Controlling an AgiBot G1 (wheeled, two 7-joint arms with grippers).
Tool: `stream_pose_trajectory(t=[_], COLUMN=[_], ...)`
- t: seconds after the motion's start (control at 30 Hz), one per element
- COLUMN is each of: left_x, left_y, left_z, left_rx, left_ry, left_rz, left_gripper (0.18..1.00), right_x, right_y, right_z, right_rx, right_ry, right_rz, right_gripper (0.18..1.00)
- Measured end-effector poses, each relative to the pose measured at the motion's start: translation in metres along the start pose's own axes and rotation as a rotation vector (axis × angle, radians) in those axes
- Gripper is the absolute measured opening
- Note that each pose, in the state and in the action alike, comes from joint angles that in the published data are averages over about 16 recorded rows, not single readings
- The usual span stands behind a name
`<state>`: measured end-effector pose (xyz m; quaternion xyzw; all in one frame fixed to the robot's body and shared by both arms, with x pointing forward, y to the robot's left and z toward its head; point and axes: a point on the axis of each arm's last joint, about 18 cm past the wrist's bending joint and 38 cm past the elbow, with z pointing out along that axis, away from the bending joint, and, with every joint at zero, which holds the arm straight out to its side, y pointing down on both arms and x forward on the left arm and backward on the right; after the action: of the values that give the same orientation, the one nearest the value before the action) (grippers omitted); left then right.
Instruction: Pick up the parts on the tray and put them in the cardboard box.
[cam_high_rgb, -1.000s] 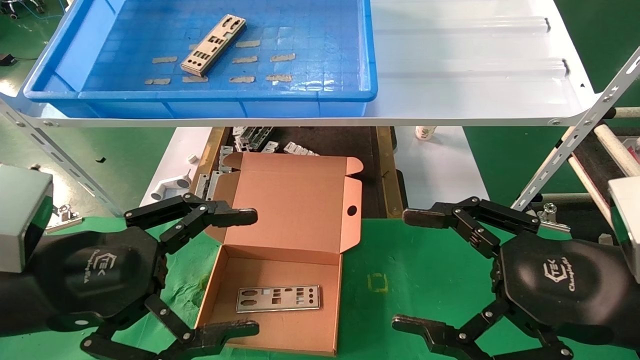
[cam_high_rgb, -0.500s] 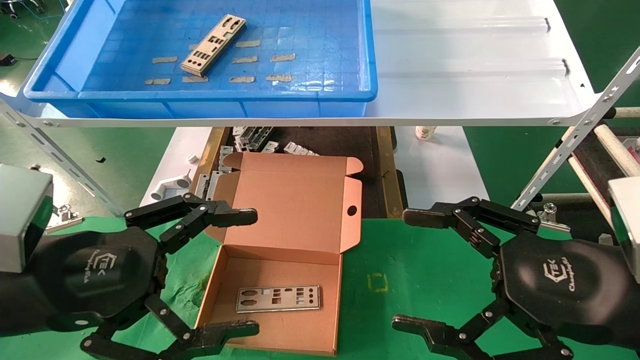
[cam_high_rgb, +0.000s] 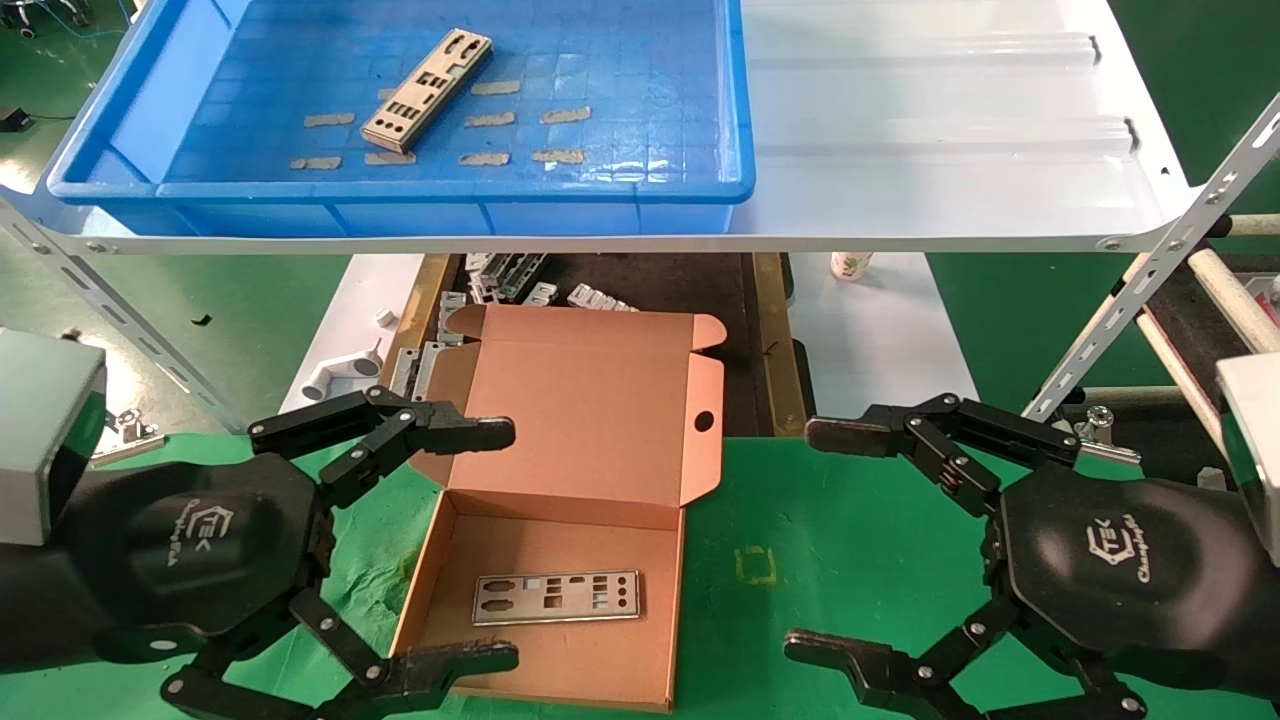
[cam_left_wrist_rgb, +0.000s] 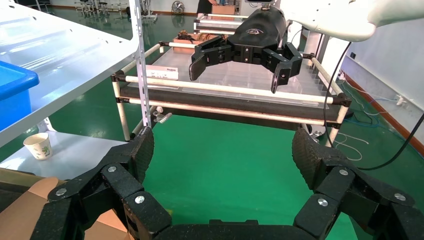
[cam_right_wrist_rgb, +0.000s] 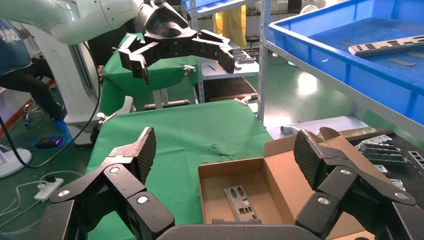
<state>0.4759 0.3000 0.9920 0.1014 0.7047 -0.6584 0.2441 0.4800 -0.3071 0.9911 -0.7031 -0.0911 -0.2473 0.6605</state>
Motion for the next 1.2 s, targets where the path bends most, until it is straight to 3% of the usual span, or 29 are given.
stream_pose_trajectory(t=[1.2], left_x=[0.0000], left_y=[0.0000], left_z=[0.0000], left_rx=[0.000], left_ry=[0.000], left_rz=[0.000], left_gripper=[1.001], right_x=[0.0000], right_y=[0.0000], right_z=[0.0000], right_rx=[0.000], right_ry=[0.000], right_rz=[0.000], right_gripper=[1.001])
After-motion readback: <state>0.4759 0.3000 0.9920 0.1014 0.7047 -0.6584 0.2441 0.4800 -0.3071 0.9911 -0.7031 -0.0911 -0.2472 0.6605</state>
